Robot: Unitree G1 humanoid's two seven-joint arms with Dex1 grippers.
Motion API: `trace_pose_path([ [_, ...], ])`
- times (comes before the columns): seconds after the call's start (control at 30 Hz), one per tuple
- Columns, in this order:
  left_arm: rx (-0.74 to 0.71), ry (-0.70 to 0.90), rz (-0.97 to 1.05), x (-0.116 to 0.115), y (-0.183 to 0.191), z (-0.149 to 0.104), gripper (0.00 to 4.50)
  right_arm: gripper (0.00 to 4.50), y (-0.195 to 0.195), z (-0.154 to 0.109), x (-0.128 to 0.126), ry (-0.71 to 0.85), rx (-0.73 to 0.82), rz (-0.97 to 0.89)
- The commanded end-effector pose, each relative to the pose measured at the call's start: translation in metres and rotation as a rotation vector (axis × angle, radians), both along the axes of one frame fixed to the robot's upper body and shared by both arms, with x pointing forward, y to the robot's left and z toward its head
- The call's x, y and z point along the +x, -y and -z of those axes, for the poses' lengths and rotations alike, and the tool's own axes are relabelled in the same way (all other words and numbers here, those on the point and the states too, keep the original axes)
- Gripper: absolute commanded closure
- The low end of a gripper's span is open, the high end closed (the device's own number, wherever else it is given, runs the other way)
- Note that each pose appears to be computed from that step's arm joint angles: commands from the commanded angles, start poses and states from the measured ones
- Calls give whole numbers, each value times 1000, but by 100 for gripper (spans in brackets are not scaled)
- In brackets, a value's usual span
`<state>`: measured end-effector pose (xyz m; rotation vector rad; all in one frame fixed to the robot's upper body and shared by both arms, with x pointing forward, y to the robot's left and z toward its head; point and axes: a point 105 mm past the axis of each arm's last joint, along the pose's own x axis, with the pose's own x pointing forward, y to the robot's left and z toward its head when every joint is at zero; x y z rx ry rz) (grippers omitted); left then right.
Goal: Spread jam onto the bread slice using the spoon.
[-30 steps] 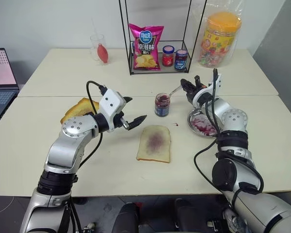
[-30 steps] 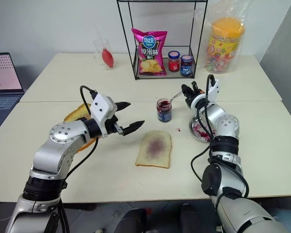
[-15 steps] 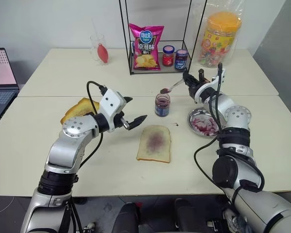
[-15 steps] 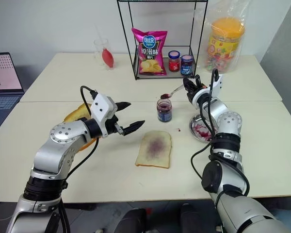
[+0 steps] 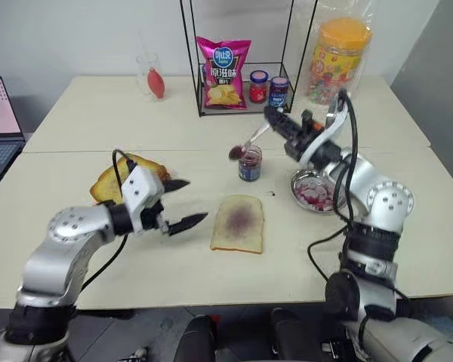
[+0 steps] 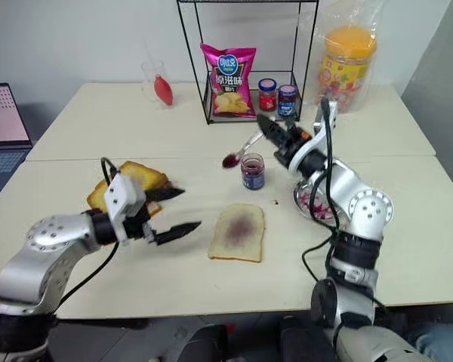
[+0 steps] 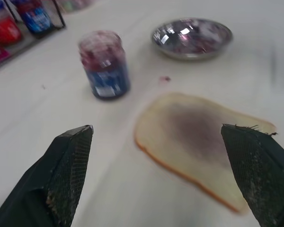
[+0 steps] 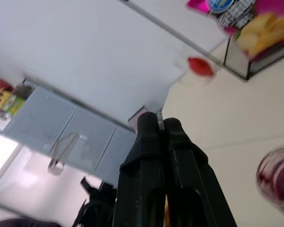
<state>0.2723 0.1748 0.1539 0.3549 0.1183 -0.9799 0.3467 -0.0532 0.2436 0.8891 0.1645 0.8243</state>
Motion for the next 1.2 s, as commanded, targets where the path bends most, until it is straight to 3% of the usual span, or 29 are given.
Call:
trace_pose_path([
  [0.03,36,29,61,-22,-3,-5,0,444,-27,-1,-31,104,-83,-92],
  [0.23,70,-7,27,-33,-13,15,0,444,-35,39,-30,149,-264,-71],
  [0.63,44,4,99,-36,13,16,0,444,-23,88,-4,185,-456,21],
  [0.8,38,17,116,-31,20,14,0,444,-7,88,3,239,-534,82],
  [0.97,39,24,131,-29,24,14,0,444,0,71,2,344,-594,128],
  [1.2,37,38,102,-24,19,14,0,444,0,37,-11,389,-510,135],
])
